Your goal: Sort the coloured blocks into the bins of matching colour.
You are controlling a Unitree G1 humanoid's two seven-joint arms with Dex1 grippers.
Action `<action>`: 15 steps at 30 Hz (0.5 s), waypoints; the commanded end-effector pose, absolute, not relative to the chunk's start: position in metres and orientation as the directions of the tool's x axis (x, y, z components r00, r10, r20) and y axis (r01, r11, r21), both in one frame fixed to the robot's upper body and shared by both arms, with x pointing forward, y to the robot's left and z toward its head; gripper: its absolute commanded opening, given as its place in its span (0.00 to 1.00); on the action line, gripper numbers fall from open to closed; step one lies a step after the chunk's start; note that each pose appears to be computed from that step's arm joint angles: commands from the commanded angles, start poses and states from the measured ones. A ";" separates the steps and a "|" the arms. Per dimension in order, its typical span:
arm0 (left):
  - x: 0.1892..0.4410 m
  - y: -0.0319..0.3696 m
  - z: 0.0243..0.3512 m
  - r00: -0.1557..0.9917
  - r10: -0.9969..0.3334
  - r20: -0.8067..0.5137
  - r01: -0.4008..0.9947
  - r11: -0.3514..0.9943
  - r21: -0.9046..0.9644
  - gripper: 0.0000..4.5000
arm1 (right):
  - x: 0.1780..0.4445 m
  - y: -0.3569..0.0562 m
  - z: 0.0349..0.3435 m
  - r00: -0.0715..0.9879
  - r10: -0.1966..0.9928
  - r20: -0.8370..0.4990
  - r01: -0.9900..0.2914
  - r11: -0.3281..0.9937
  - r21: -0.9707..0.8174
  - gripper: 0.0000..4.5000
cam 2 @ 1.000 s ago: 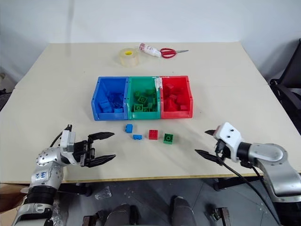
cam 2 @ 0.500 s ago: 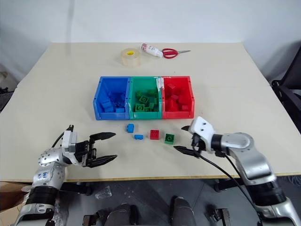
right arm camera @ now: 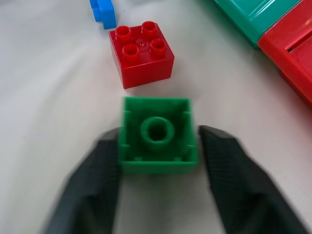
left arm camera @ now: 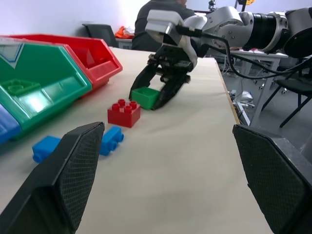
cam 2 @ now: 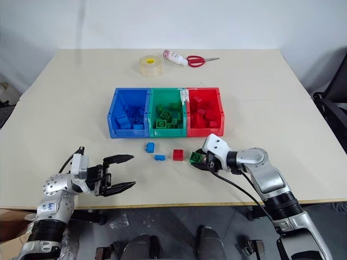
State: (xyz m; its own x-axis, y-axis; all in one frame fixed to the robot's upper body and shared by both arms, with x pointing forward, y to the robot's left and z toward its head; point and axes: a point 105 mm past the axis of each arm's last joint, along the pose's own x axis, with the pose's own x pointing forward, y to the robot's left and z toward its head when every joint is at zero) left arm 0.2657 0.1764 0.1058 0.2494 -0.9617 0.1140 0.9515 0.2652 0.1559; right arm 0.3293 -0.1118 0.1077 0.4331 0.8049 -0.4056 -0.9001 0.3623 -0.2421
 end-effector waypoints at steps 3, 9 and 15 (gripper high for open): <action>0.265 0.176 0.112 0.250 -0.960 0.129 0.945 0.271 0.186 1.00 | 0.335 -0.105 0.152 0.473 0.831 -0.292 -0.868 0.385 -0.313 0.33; 0.269 0.173 0.112 0.246 -0.960 0.133 0.946 0.268 0.184 1.00 | 0.367 -0.075 0.198 0.507 0.847 -0.162 -0.823 0.420 -0.383 0.33; 0.271 0.170 0.113 0.240 -0.961 0.139 0.946 0.263 0.189 1.00 | 0.405 -0.041 0.221 0.555 0.829 -0.065 -0.766 0.479 -0.429 0.33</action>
